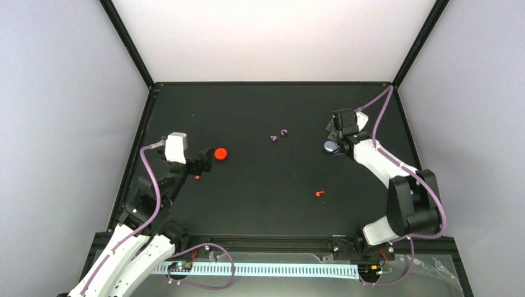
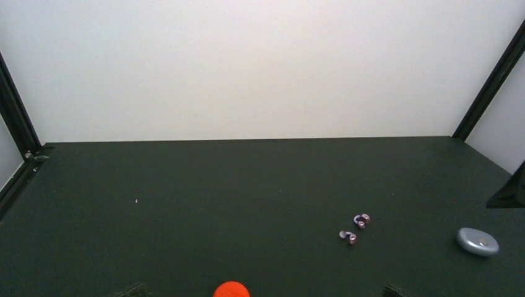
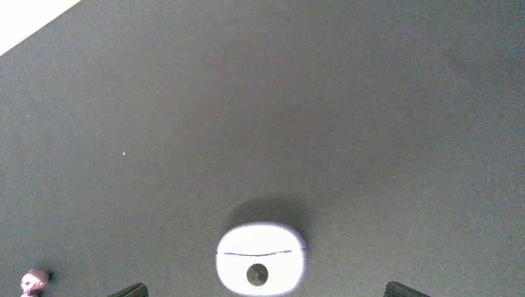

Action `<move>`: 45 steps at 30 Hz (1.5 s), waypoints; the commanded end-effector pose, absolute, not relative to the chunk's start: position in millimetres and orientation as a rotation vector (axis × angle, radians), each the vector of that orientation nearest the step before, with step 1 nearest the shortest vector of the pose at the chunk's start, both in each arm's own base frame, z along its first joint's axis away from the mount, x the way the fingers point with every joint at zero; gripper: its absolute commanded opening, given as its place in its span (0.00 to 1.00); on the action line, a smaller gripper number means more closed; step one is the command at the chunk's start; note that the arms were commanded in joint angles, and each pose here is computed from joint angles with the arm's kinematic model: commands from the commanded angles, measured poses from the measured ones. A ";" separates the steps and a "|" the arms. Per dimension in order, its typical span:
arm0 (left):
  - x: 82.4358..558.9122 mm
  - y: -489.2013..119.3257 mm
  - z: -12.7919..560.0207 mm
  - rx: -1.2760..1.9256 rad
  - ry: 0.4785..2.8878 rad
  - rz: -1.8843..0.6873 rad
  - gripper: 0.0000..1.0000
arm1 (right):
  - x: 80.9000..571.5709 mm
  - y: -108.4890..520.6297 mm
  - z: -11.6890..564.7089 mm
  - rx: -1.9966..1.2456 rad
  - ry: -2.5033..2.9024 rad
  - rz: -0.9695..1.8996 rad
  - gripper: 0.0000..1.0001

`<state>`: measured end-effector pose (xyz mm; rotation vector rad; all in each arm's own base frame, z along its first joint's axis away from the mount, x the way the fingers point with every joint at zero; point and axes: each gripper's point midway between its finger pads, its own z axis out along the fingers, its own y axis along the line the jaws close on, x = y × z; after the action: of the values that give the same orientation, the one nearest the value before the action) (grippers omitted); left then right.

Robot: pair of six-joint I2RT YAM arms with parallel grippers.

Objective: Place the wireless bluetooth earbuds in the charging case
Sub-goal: Pick up the charging case at the center of the board.

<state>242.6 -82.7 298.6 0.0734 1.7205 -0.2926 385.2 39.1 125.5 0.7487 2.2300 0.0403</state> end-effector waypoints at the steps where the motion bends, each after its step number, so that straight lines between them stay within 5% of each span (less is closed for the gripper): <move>1: 239.2 -86.1 306.7 0.104 1.684 -0.306 0.99 | 404.6 42.8 124.0 0.759 2.249 0.036 1.00; 23: 238.4 -90.5 305.4 0.137 1.680 -0.296 0.99 | 427.0 71.9 55.8 0.564 2.531 0.018 0.98; 45: 235.7 -91.6 308.2 0.146 1.668 -0.305 0.99 | 401.7 95.5 56.4 0.411 2.561 0.086 0.94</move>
<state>239.3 -89.9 298.5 0.1292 1.7078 -0.2918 400.7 102.8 33.7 0.4129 2.6350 0.1150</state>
